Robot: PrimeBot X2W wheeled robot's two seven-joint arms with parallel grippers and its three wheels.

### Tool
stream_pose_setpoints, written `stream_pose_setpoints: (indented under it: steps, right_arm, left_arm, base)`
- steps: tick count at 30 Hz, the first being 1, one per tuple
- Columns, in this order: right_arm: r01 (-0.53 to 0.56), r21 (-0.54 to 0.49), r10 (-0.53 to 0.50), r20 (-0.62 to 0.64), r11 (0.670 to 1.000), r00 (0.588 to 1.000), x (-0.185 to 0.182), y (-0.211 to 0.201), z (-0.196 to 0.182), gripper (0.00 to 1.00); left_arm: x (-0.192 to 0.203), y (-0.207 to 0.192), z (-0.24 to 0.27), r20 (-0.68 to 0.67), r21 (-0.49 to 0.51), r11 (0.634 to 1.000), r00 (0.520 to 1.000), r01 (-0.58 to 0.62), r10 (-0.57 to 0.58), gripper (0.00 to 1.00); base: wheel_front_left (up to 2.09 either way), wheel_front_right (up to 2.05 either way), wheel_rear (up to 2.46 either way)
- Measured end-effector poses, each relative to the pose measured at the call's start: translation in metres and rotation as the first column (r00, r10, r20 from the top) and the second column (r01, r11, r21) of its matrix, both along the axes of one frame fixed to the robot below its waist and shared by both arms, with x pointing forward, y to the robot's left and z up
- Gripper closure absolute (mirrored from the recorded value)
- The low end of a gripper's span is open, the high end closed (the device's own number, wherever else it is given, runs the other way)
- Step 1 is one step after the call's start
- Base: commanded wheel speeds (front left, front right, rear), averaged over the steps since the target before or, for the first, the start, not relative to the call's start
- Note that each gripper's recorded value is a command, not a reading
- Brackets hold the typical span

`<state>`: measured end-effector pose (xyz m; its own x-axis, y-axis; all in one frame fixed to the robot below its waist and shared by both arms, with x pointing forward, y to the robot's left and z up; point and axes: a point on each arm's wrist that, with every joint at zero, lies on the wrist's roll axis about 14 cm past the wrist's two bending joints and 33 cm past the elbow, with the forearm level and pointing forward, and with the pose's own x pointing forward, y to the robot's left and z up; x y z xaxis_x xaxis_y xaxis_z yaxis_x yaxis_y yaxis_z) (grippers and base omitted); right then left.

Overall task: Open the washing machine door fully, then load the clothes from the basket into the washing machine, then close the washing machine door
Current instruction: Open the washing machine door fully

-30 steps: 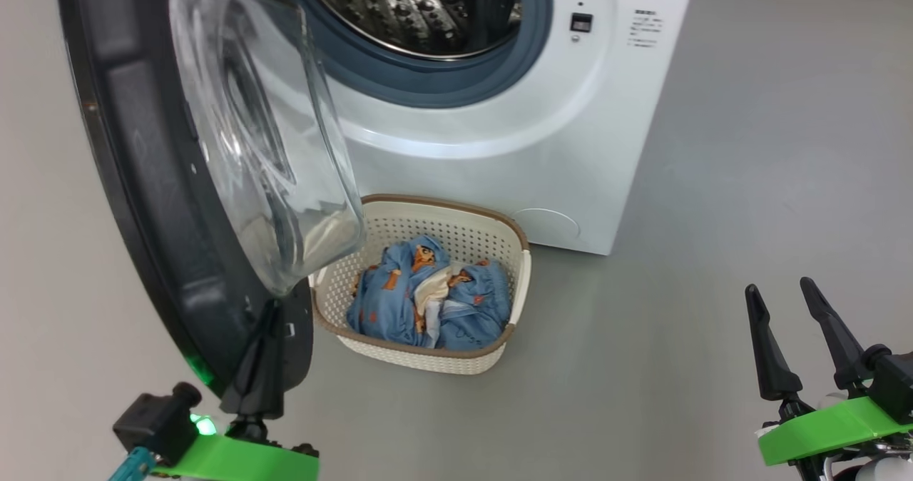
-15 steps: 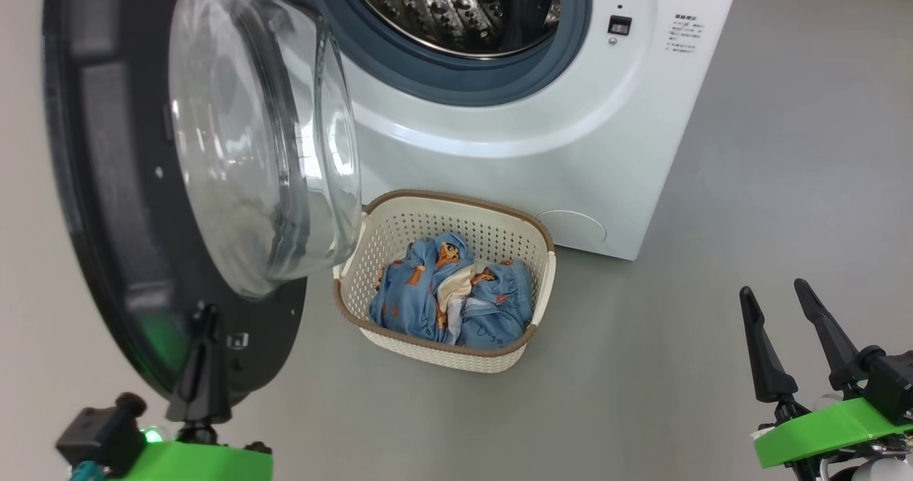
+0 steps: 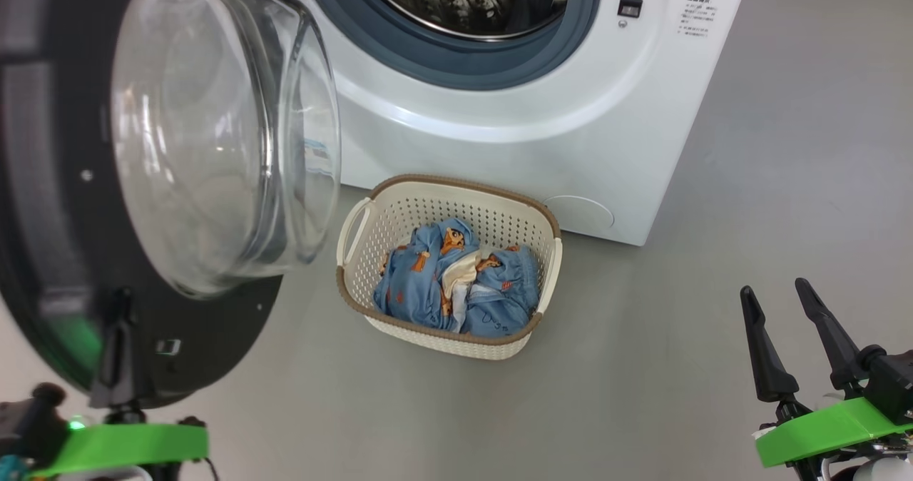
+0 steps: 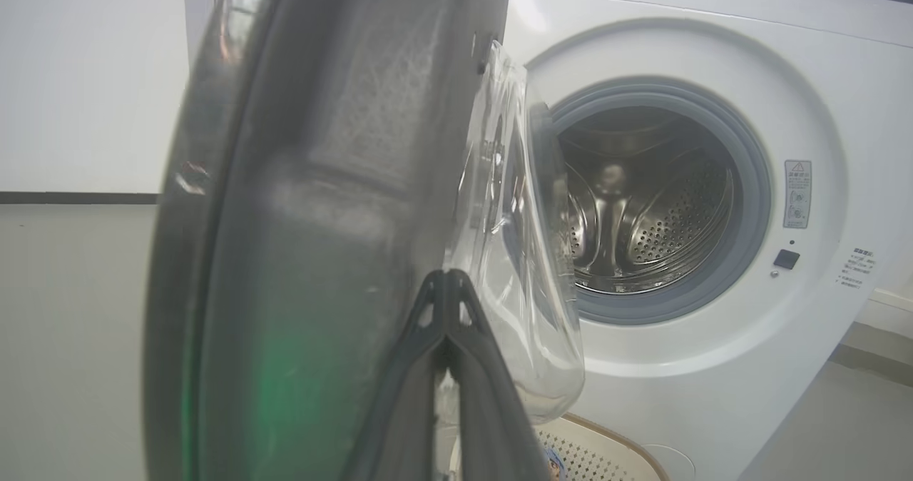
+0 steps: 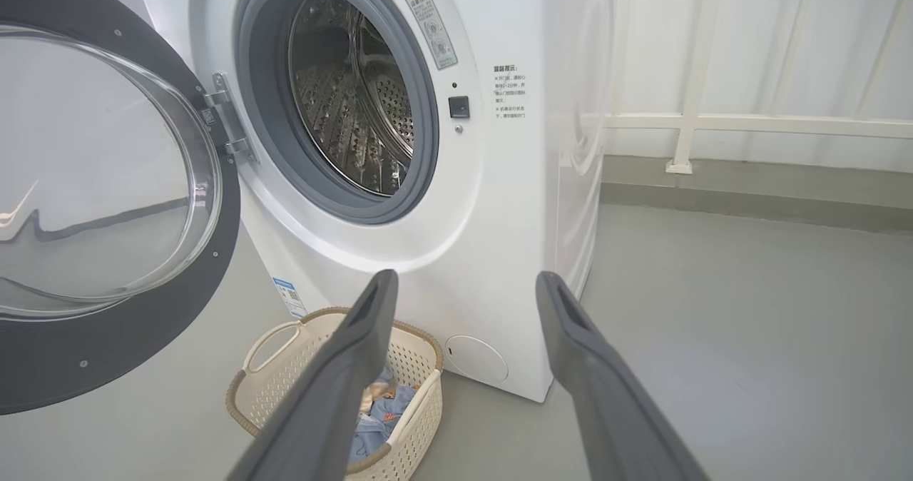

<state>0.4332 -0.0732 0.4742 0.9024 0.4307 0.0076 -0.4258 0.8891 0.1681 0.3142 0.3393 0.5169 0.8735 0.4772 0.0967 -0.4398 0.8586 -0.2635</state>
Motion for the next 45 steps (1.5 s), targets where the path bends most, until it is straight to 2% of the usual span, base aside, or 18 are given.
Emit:
stream_pose_setpoints:
  steps: [19,45]
  right_arm:
    - [-0.016,-0.006,0.016,-0.027,1.000,1.000,0.023,0.004,-0.019,0.00]
    - [-0.053,-0.020,0.052,-0.057,0.998,0.997,0.047,0.011,-0.047,0.00]
  left_arm:
    - [0.007,0.073,-0.003,-0.066,0.054,0.983,0.981,-0.178,0.181,1.00]
    - [-0.003,0.154,-0.017,-0.200,0.135,0.916,0.895,-0.379,0.399,1.00]
  base:
    - [0.00,0.00,0.00]
    - [0.00,0.00,0.00]
